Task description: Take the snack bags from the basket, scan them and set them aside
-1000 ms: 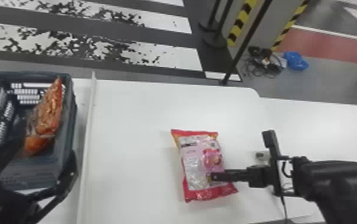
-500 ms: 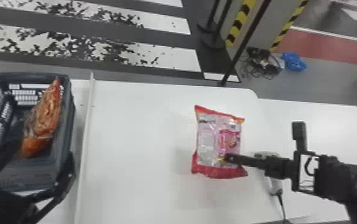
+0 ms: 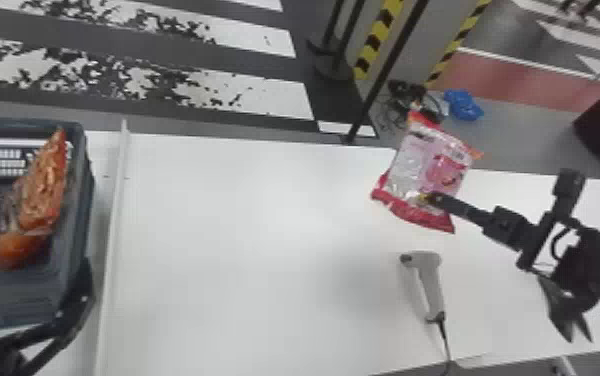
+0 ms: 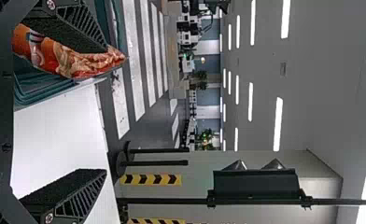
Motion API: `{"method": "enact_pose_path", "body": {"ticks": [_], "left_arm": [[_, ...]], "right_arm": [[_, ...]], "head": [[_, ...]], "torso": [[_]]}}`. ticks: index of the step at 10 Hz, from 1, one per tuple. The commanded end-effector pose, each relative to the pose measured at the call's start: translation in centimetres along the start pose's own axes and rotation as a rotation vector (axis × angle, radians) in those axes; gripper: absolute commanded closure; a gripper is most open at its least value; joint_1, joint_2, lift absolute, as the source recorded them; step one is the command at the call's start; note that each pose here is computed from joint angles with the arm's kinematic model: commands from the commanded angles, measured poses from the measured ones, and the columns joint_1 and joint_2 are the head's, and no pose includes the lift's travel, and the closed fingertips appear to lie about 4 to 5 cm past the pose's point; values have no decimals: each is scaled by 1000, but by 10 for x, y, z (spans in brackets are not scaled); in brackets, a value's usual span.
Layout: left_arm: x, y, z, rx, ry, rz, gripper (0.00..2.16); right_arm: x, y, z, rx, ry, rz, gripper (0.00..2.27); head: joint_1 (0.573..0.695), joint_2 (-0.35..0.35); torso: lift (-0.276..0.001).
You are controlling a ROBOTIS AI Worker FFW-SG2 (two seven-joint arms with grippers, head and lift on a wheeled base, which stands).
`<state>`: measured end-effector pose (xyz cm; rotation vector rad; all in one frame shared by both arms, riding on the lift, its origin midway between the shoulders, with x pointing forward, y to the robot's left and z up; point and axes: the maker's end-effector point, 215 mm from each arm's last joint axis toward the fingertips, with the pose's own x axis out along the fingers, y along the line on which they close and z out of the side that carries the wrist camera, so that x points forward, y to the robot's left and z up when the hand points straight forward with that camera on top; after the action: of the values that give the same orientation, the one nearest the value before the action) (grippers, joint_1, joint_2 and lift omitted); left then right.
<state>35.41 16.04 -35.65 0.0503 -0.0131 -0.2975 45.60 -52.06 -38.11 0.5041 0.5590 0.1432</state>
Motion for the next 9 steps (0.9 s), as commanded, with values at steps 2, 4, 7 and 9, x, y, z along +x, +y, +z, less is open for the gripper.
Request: {"method": "enact_pose_path", "body": {"ticks": [2, 4, 7, 9], "left_arm": [[2, 2, 2, 4, -4, 1, 80], [2, 3, 1, 7, -4, 2, 80], [4, 4, 3, 9, -8, 0, 80], [5, 5, 4, 6, -12, 0, 80]], "right_arm": [[-11, -76, 28, 56, -90, -177, 2250], [-24, -135, 30, 1, -122, -420, 2250], [-53, -201, 23, -65, -129, -730, 2250], [-53, -219, -6, -57, -73, -796, 2250]], "head": [[695, -350], [695, -350], [695, -350], [695, -350]], "torso": [[-75], [-75], [-75], [-75]]}}
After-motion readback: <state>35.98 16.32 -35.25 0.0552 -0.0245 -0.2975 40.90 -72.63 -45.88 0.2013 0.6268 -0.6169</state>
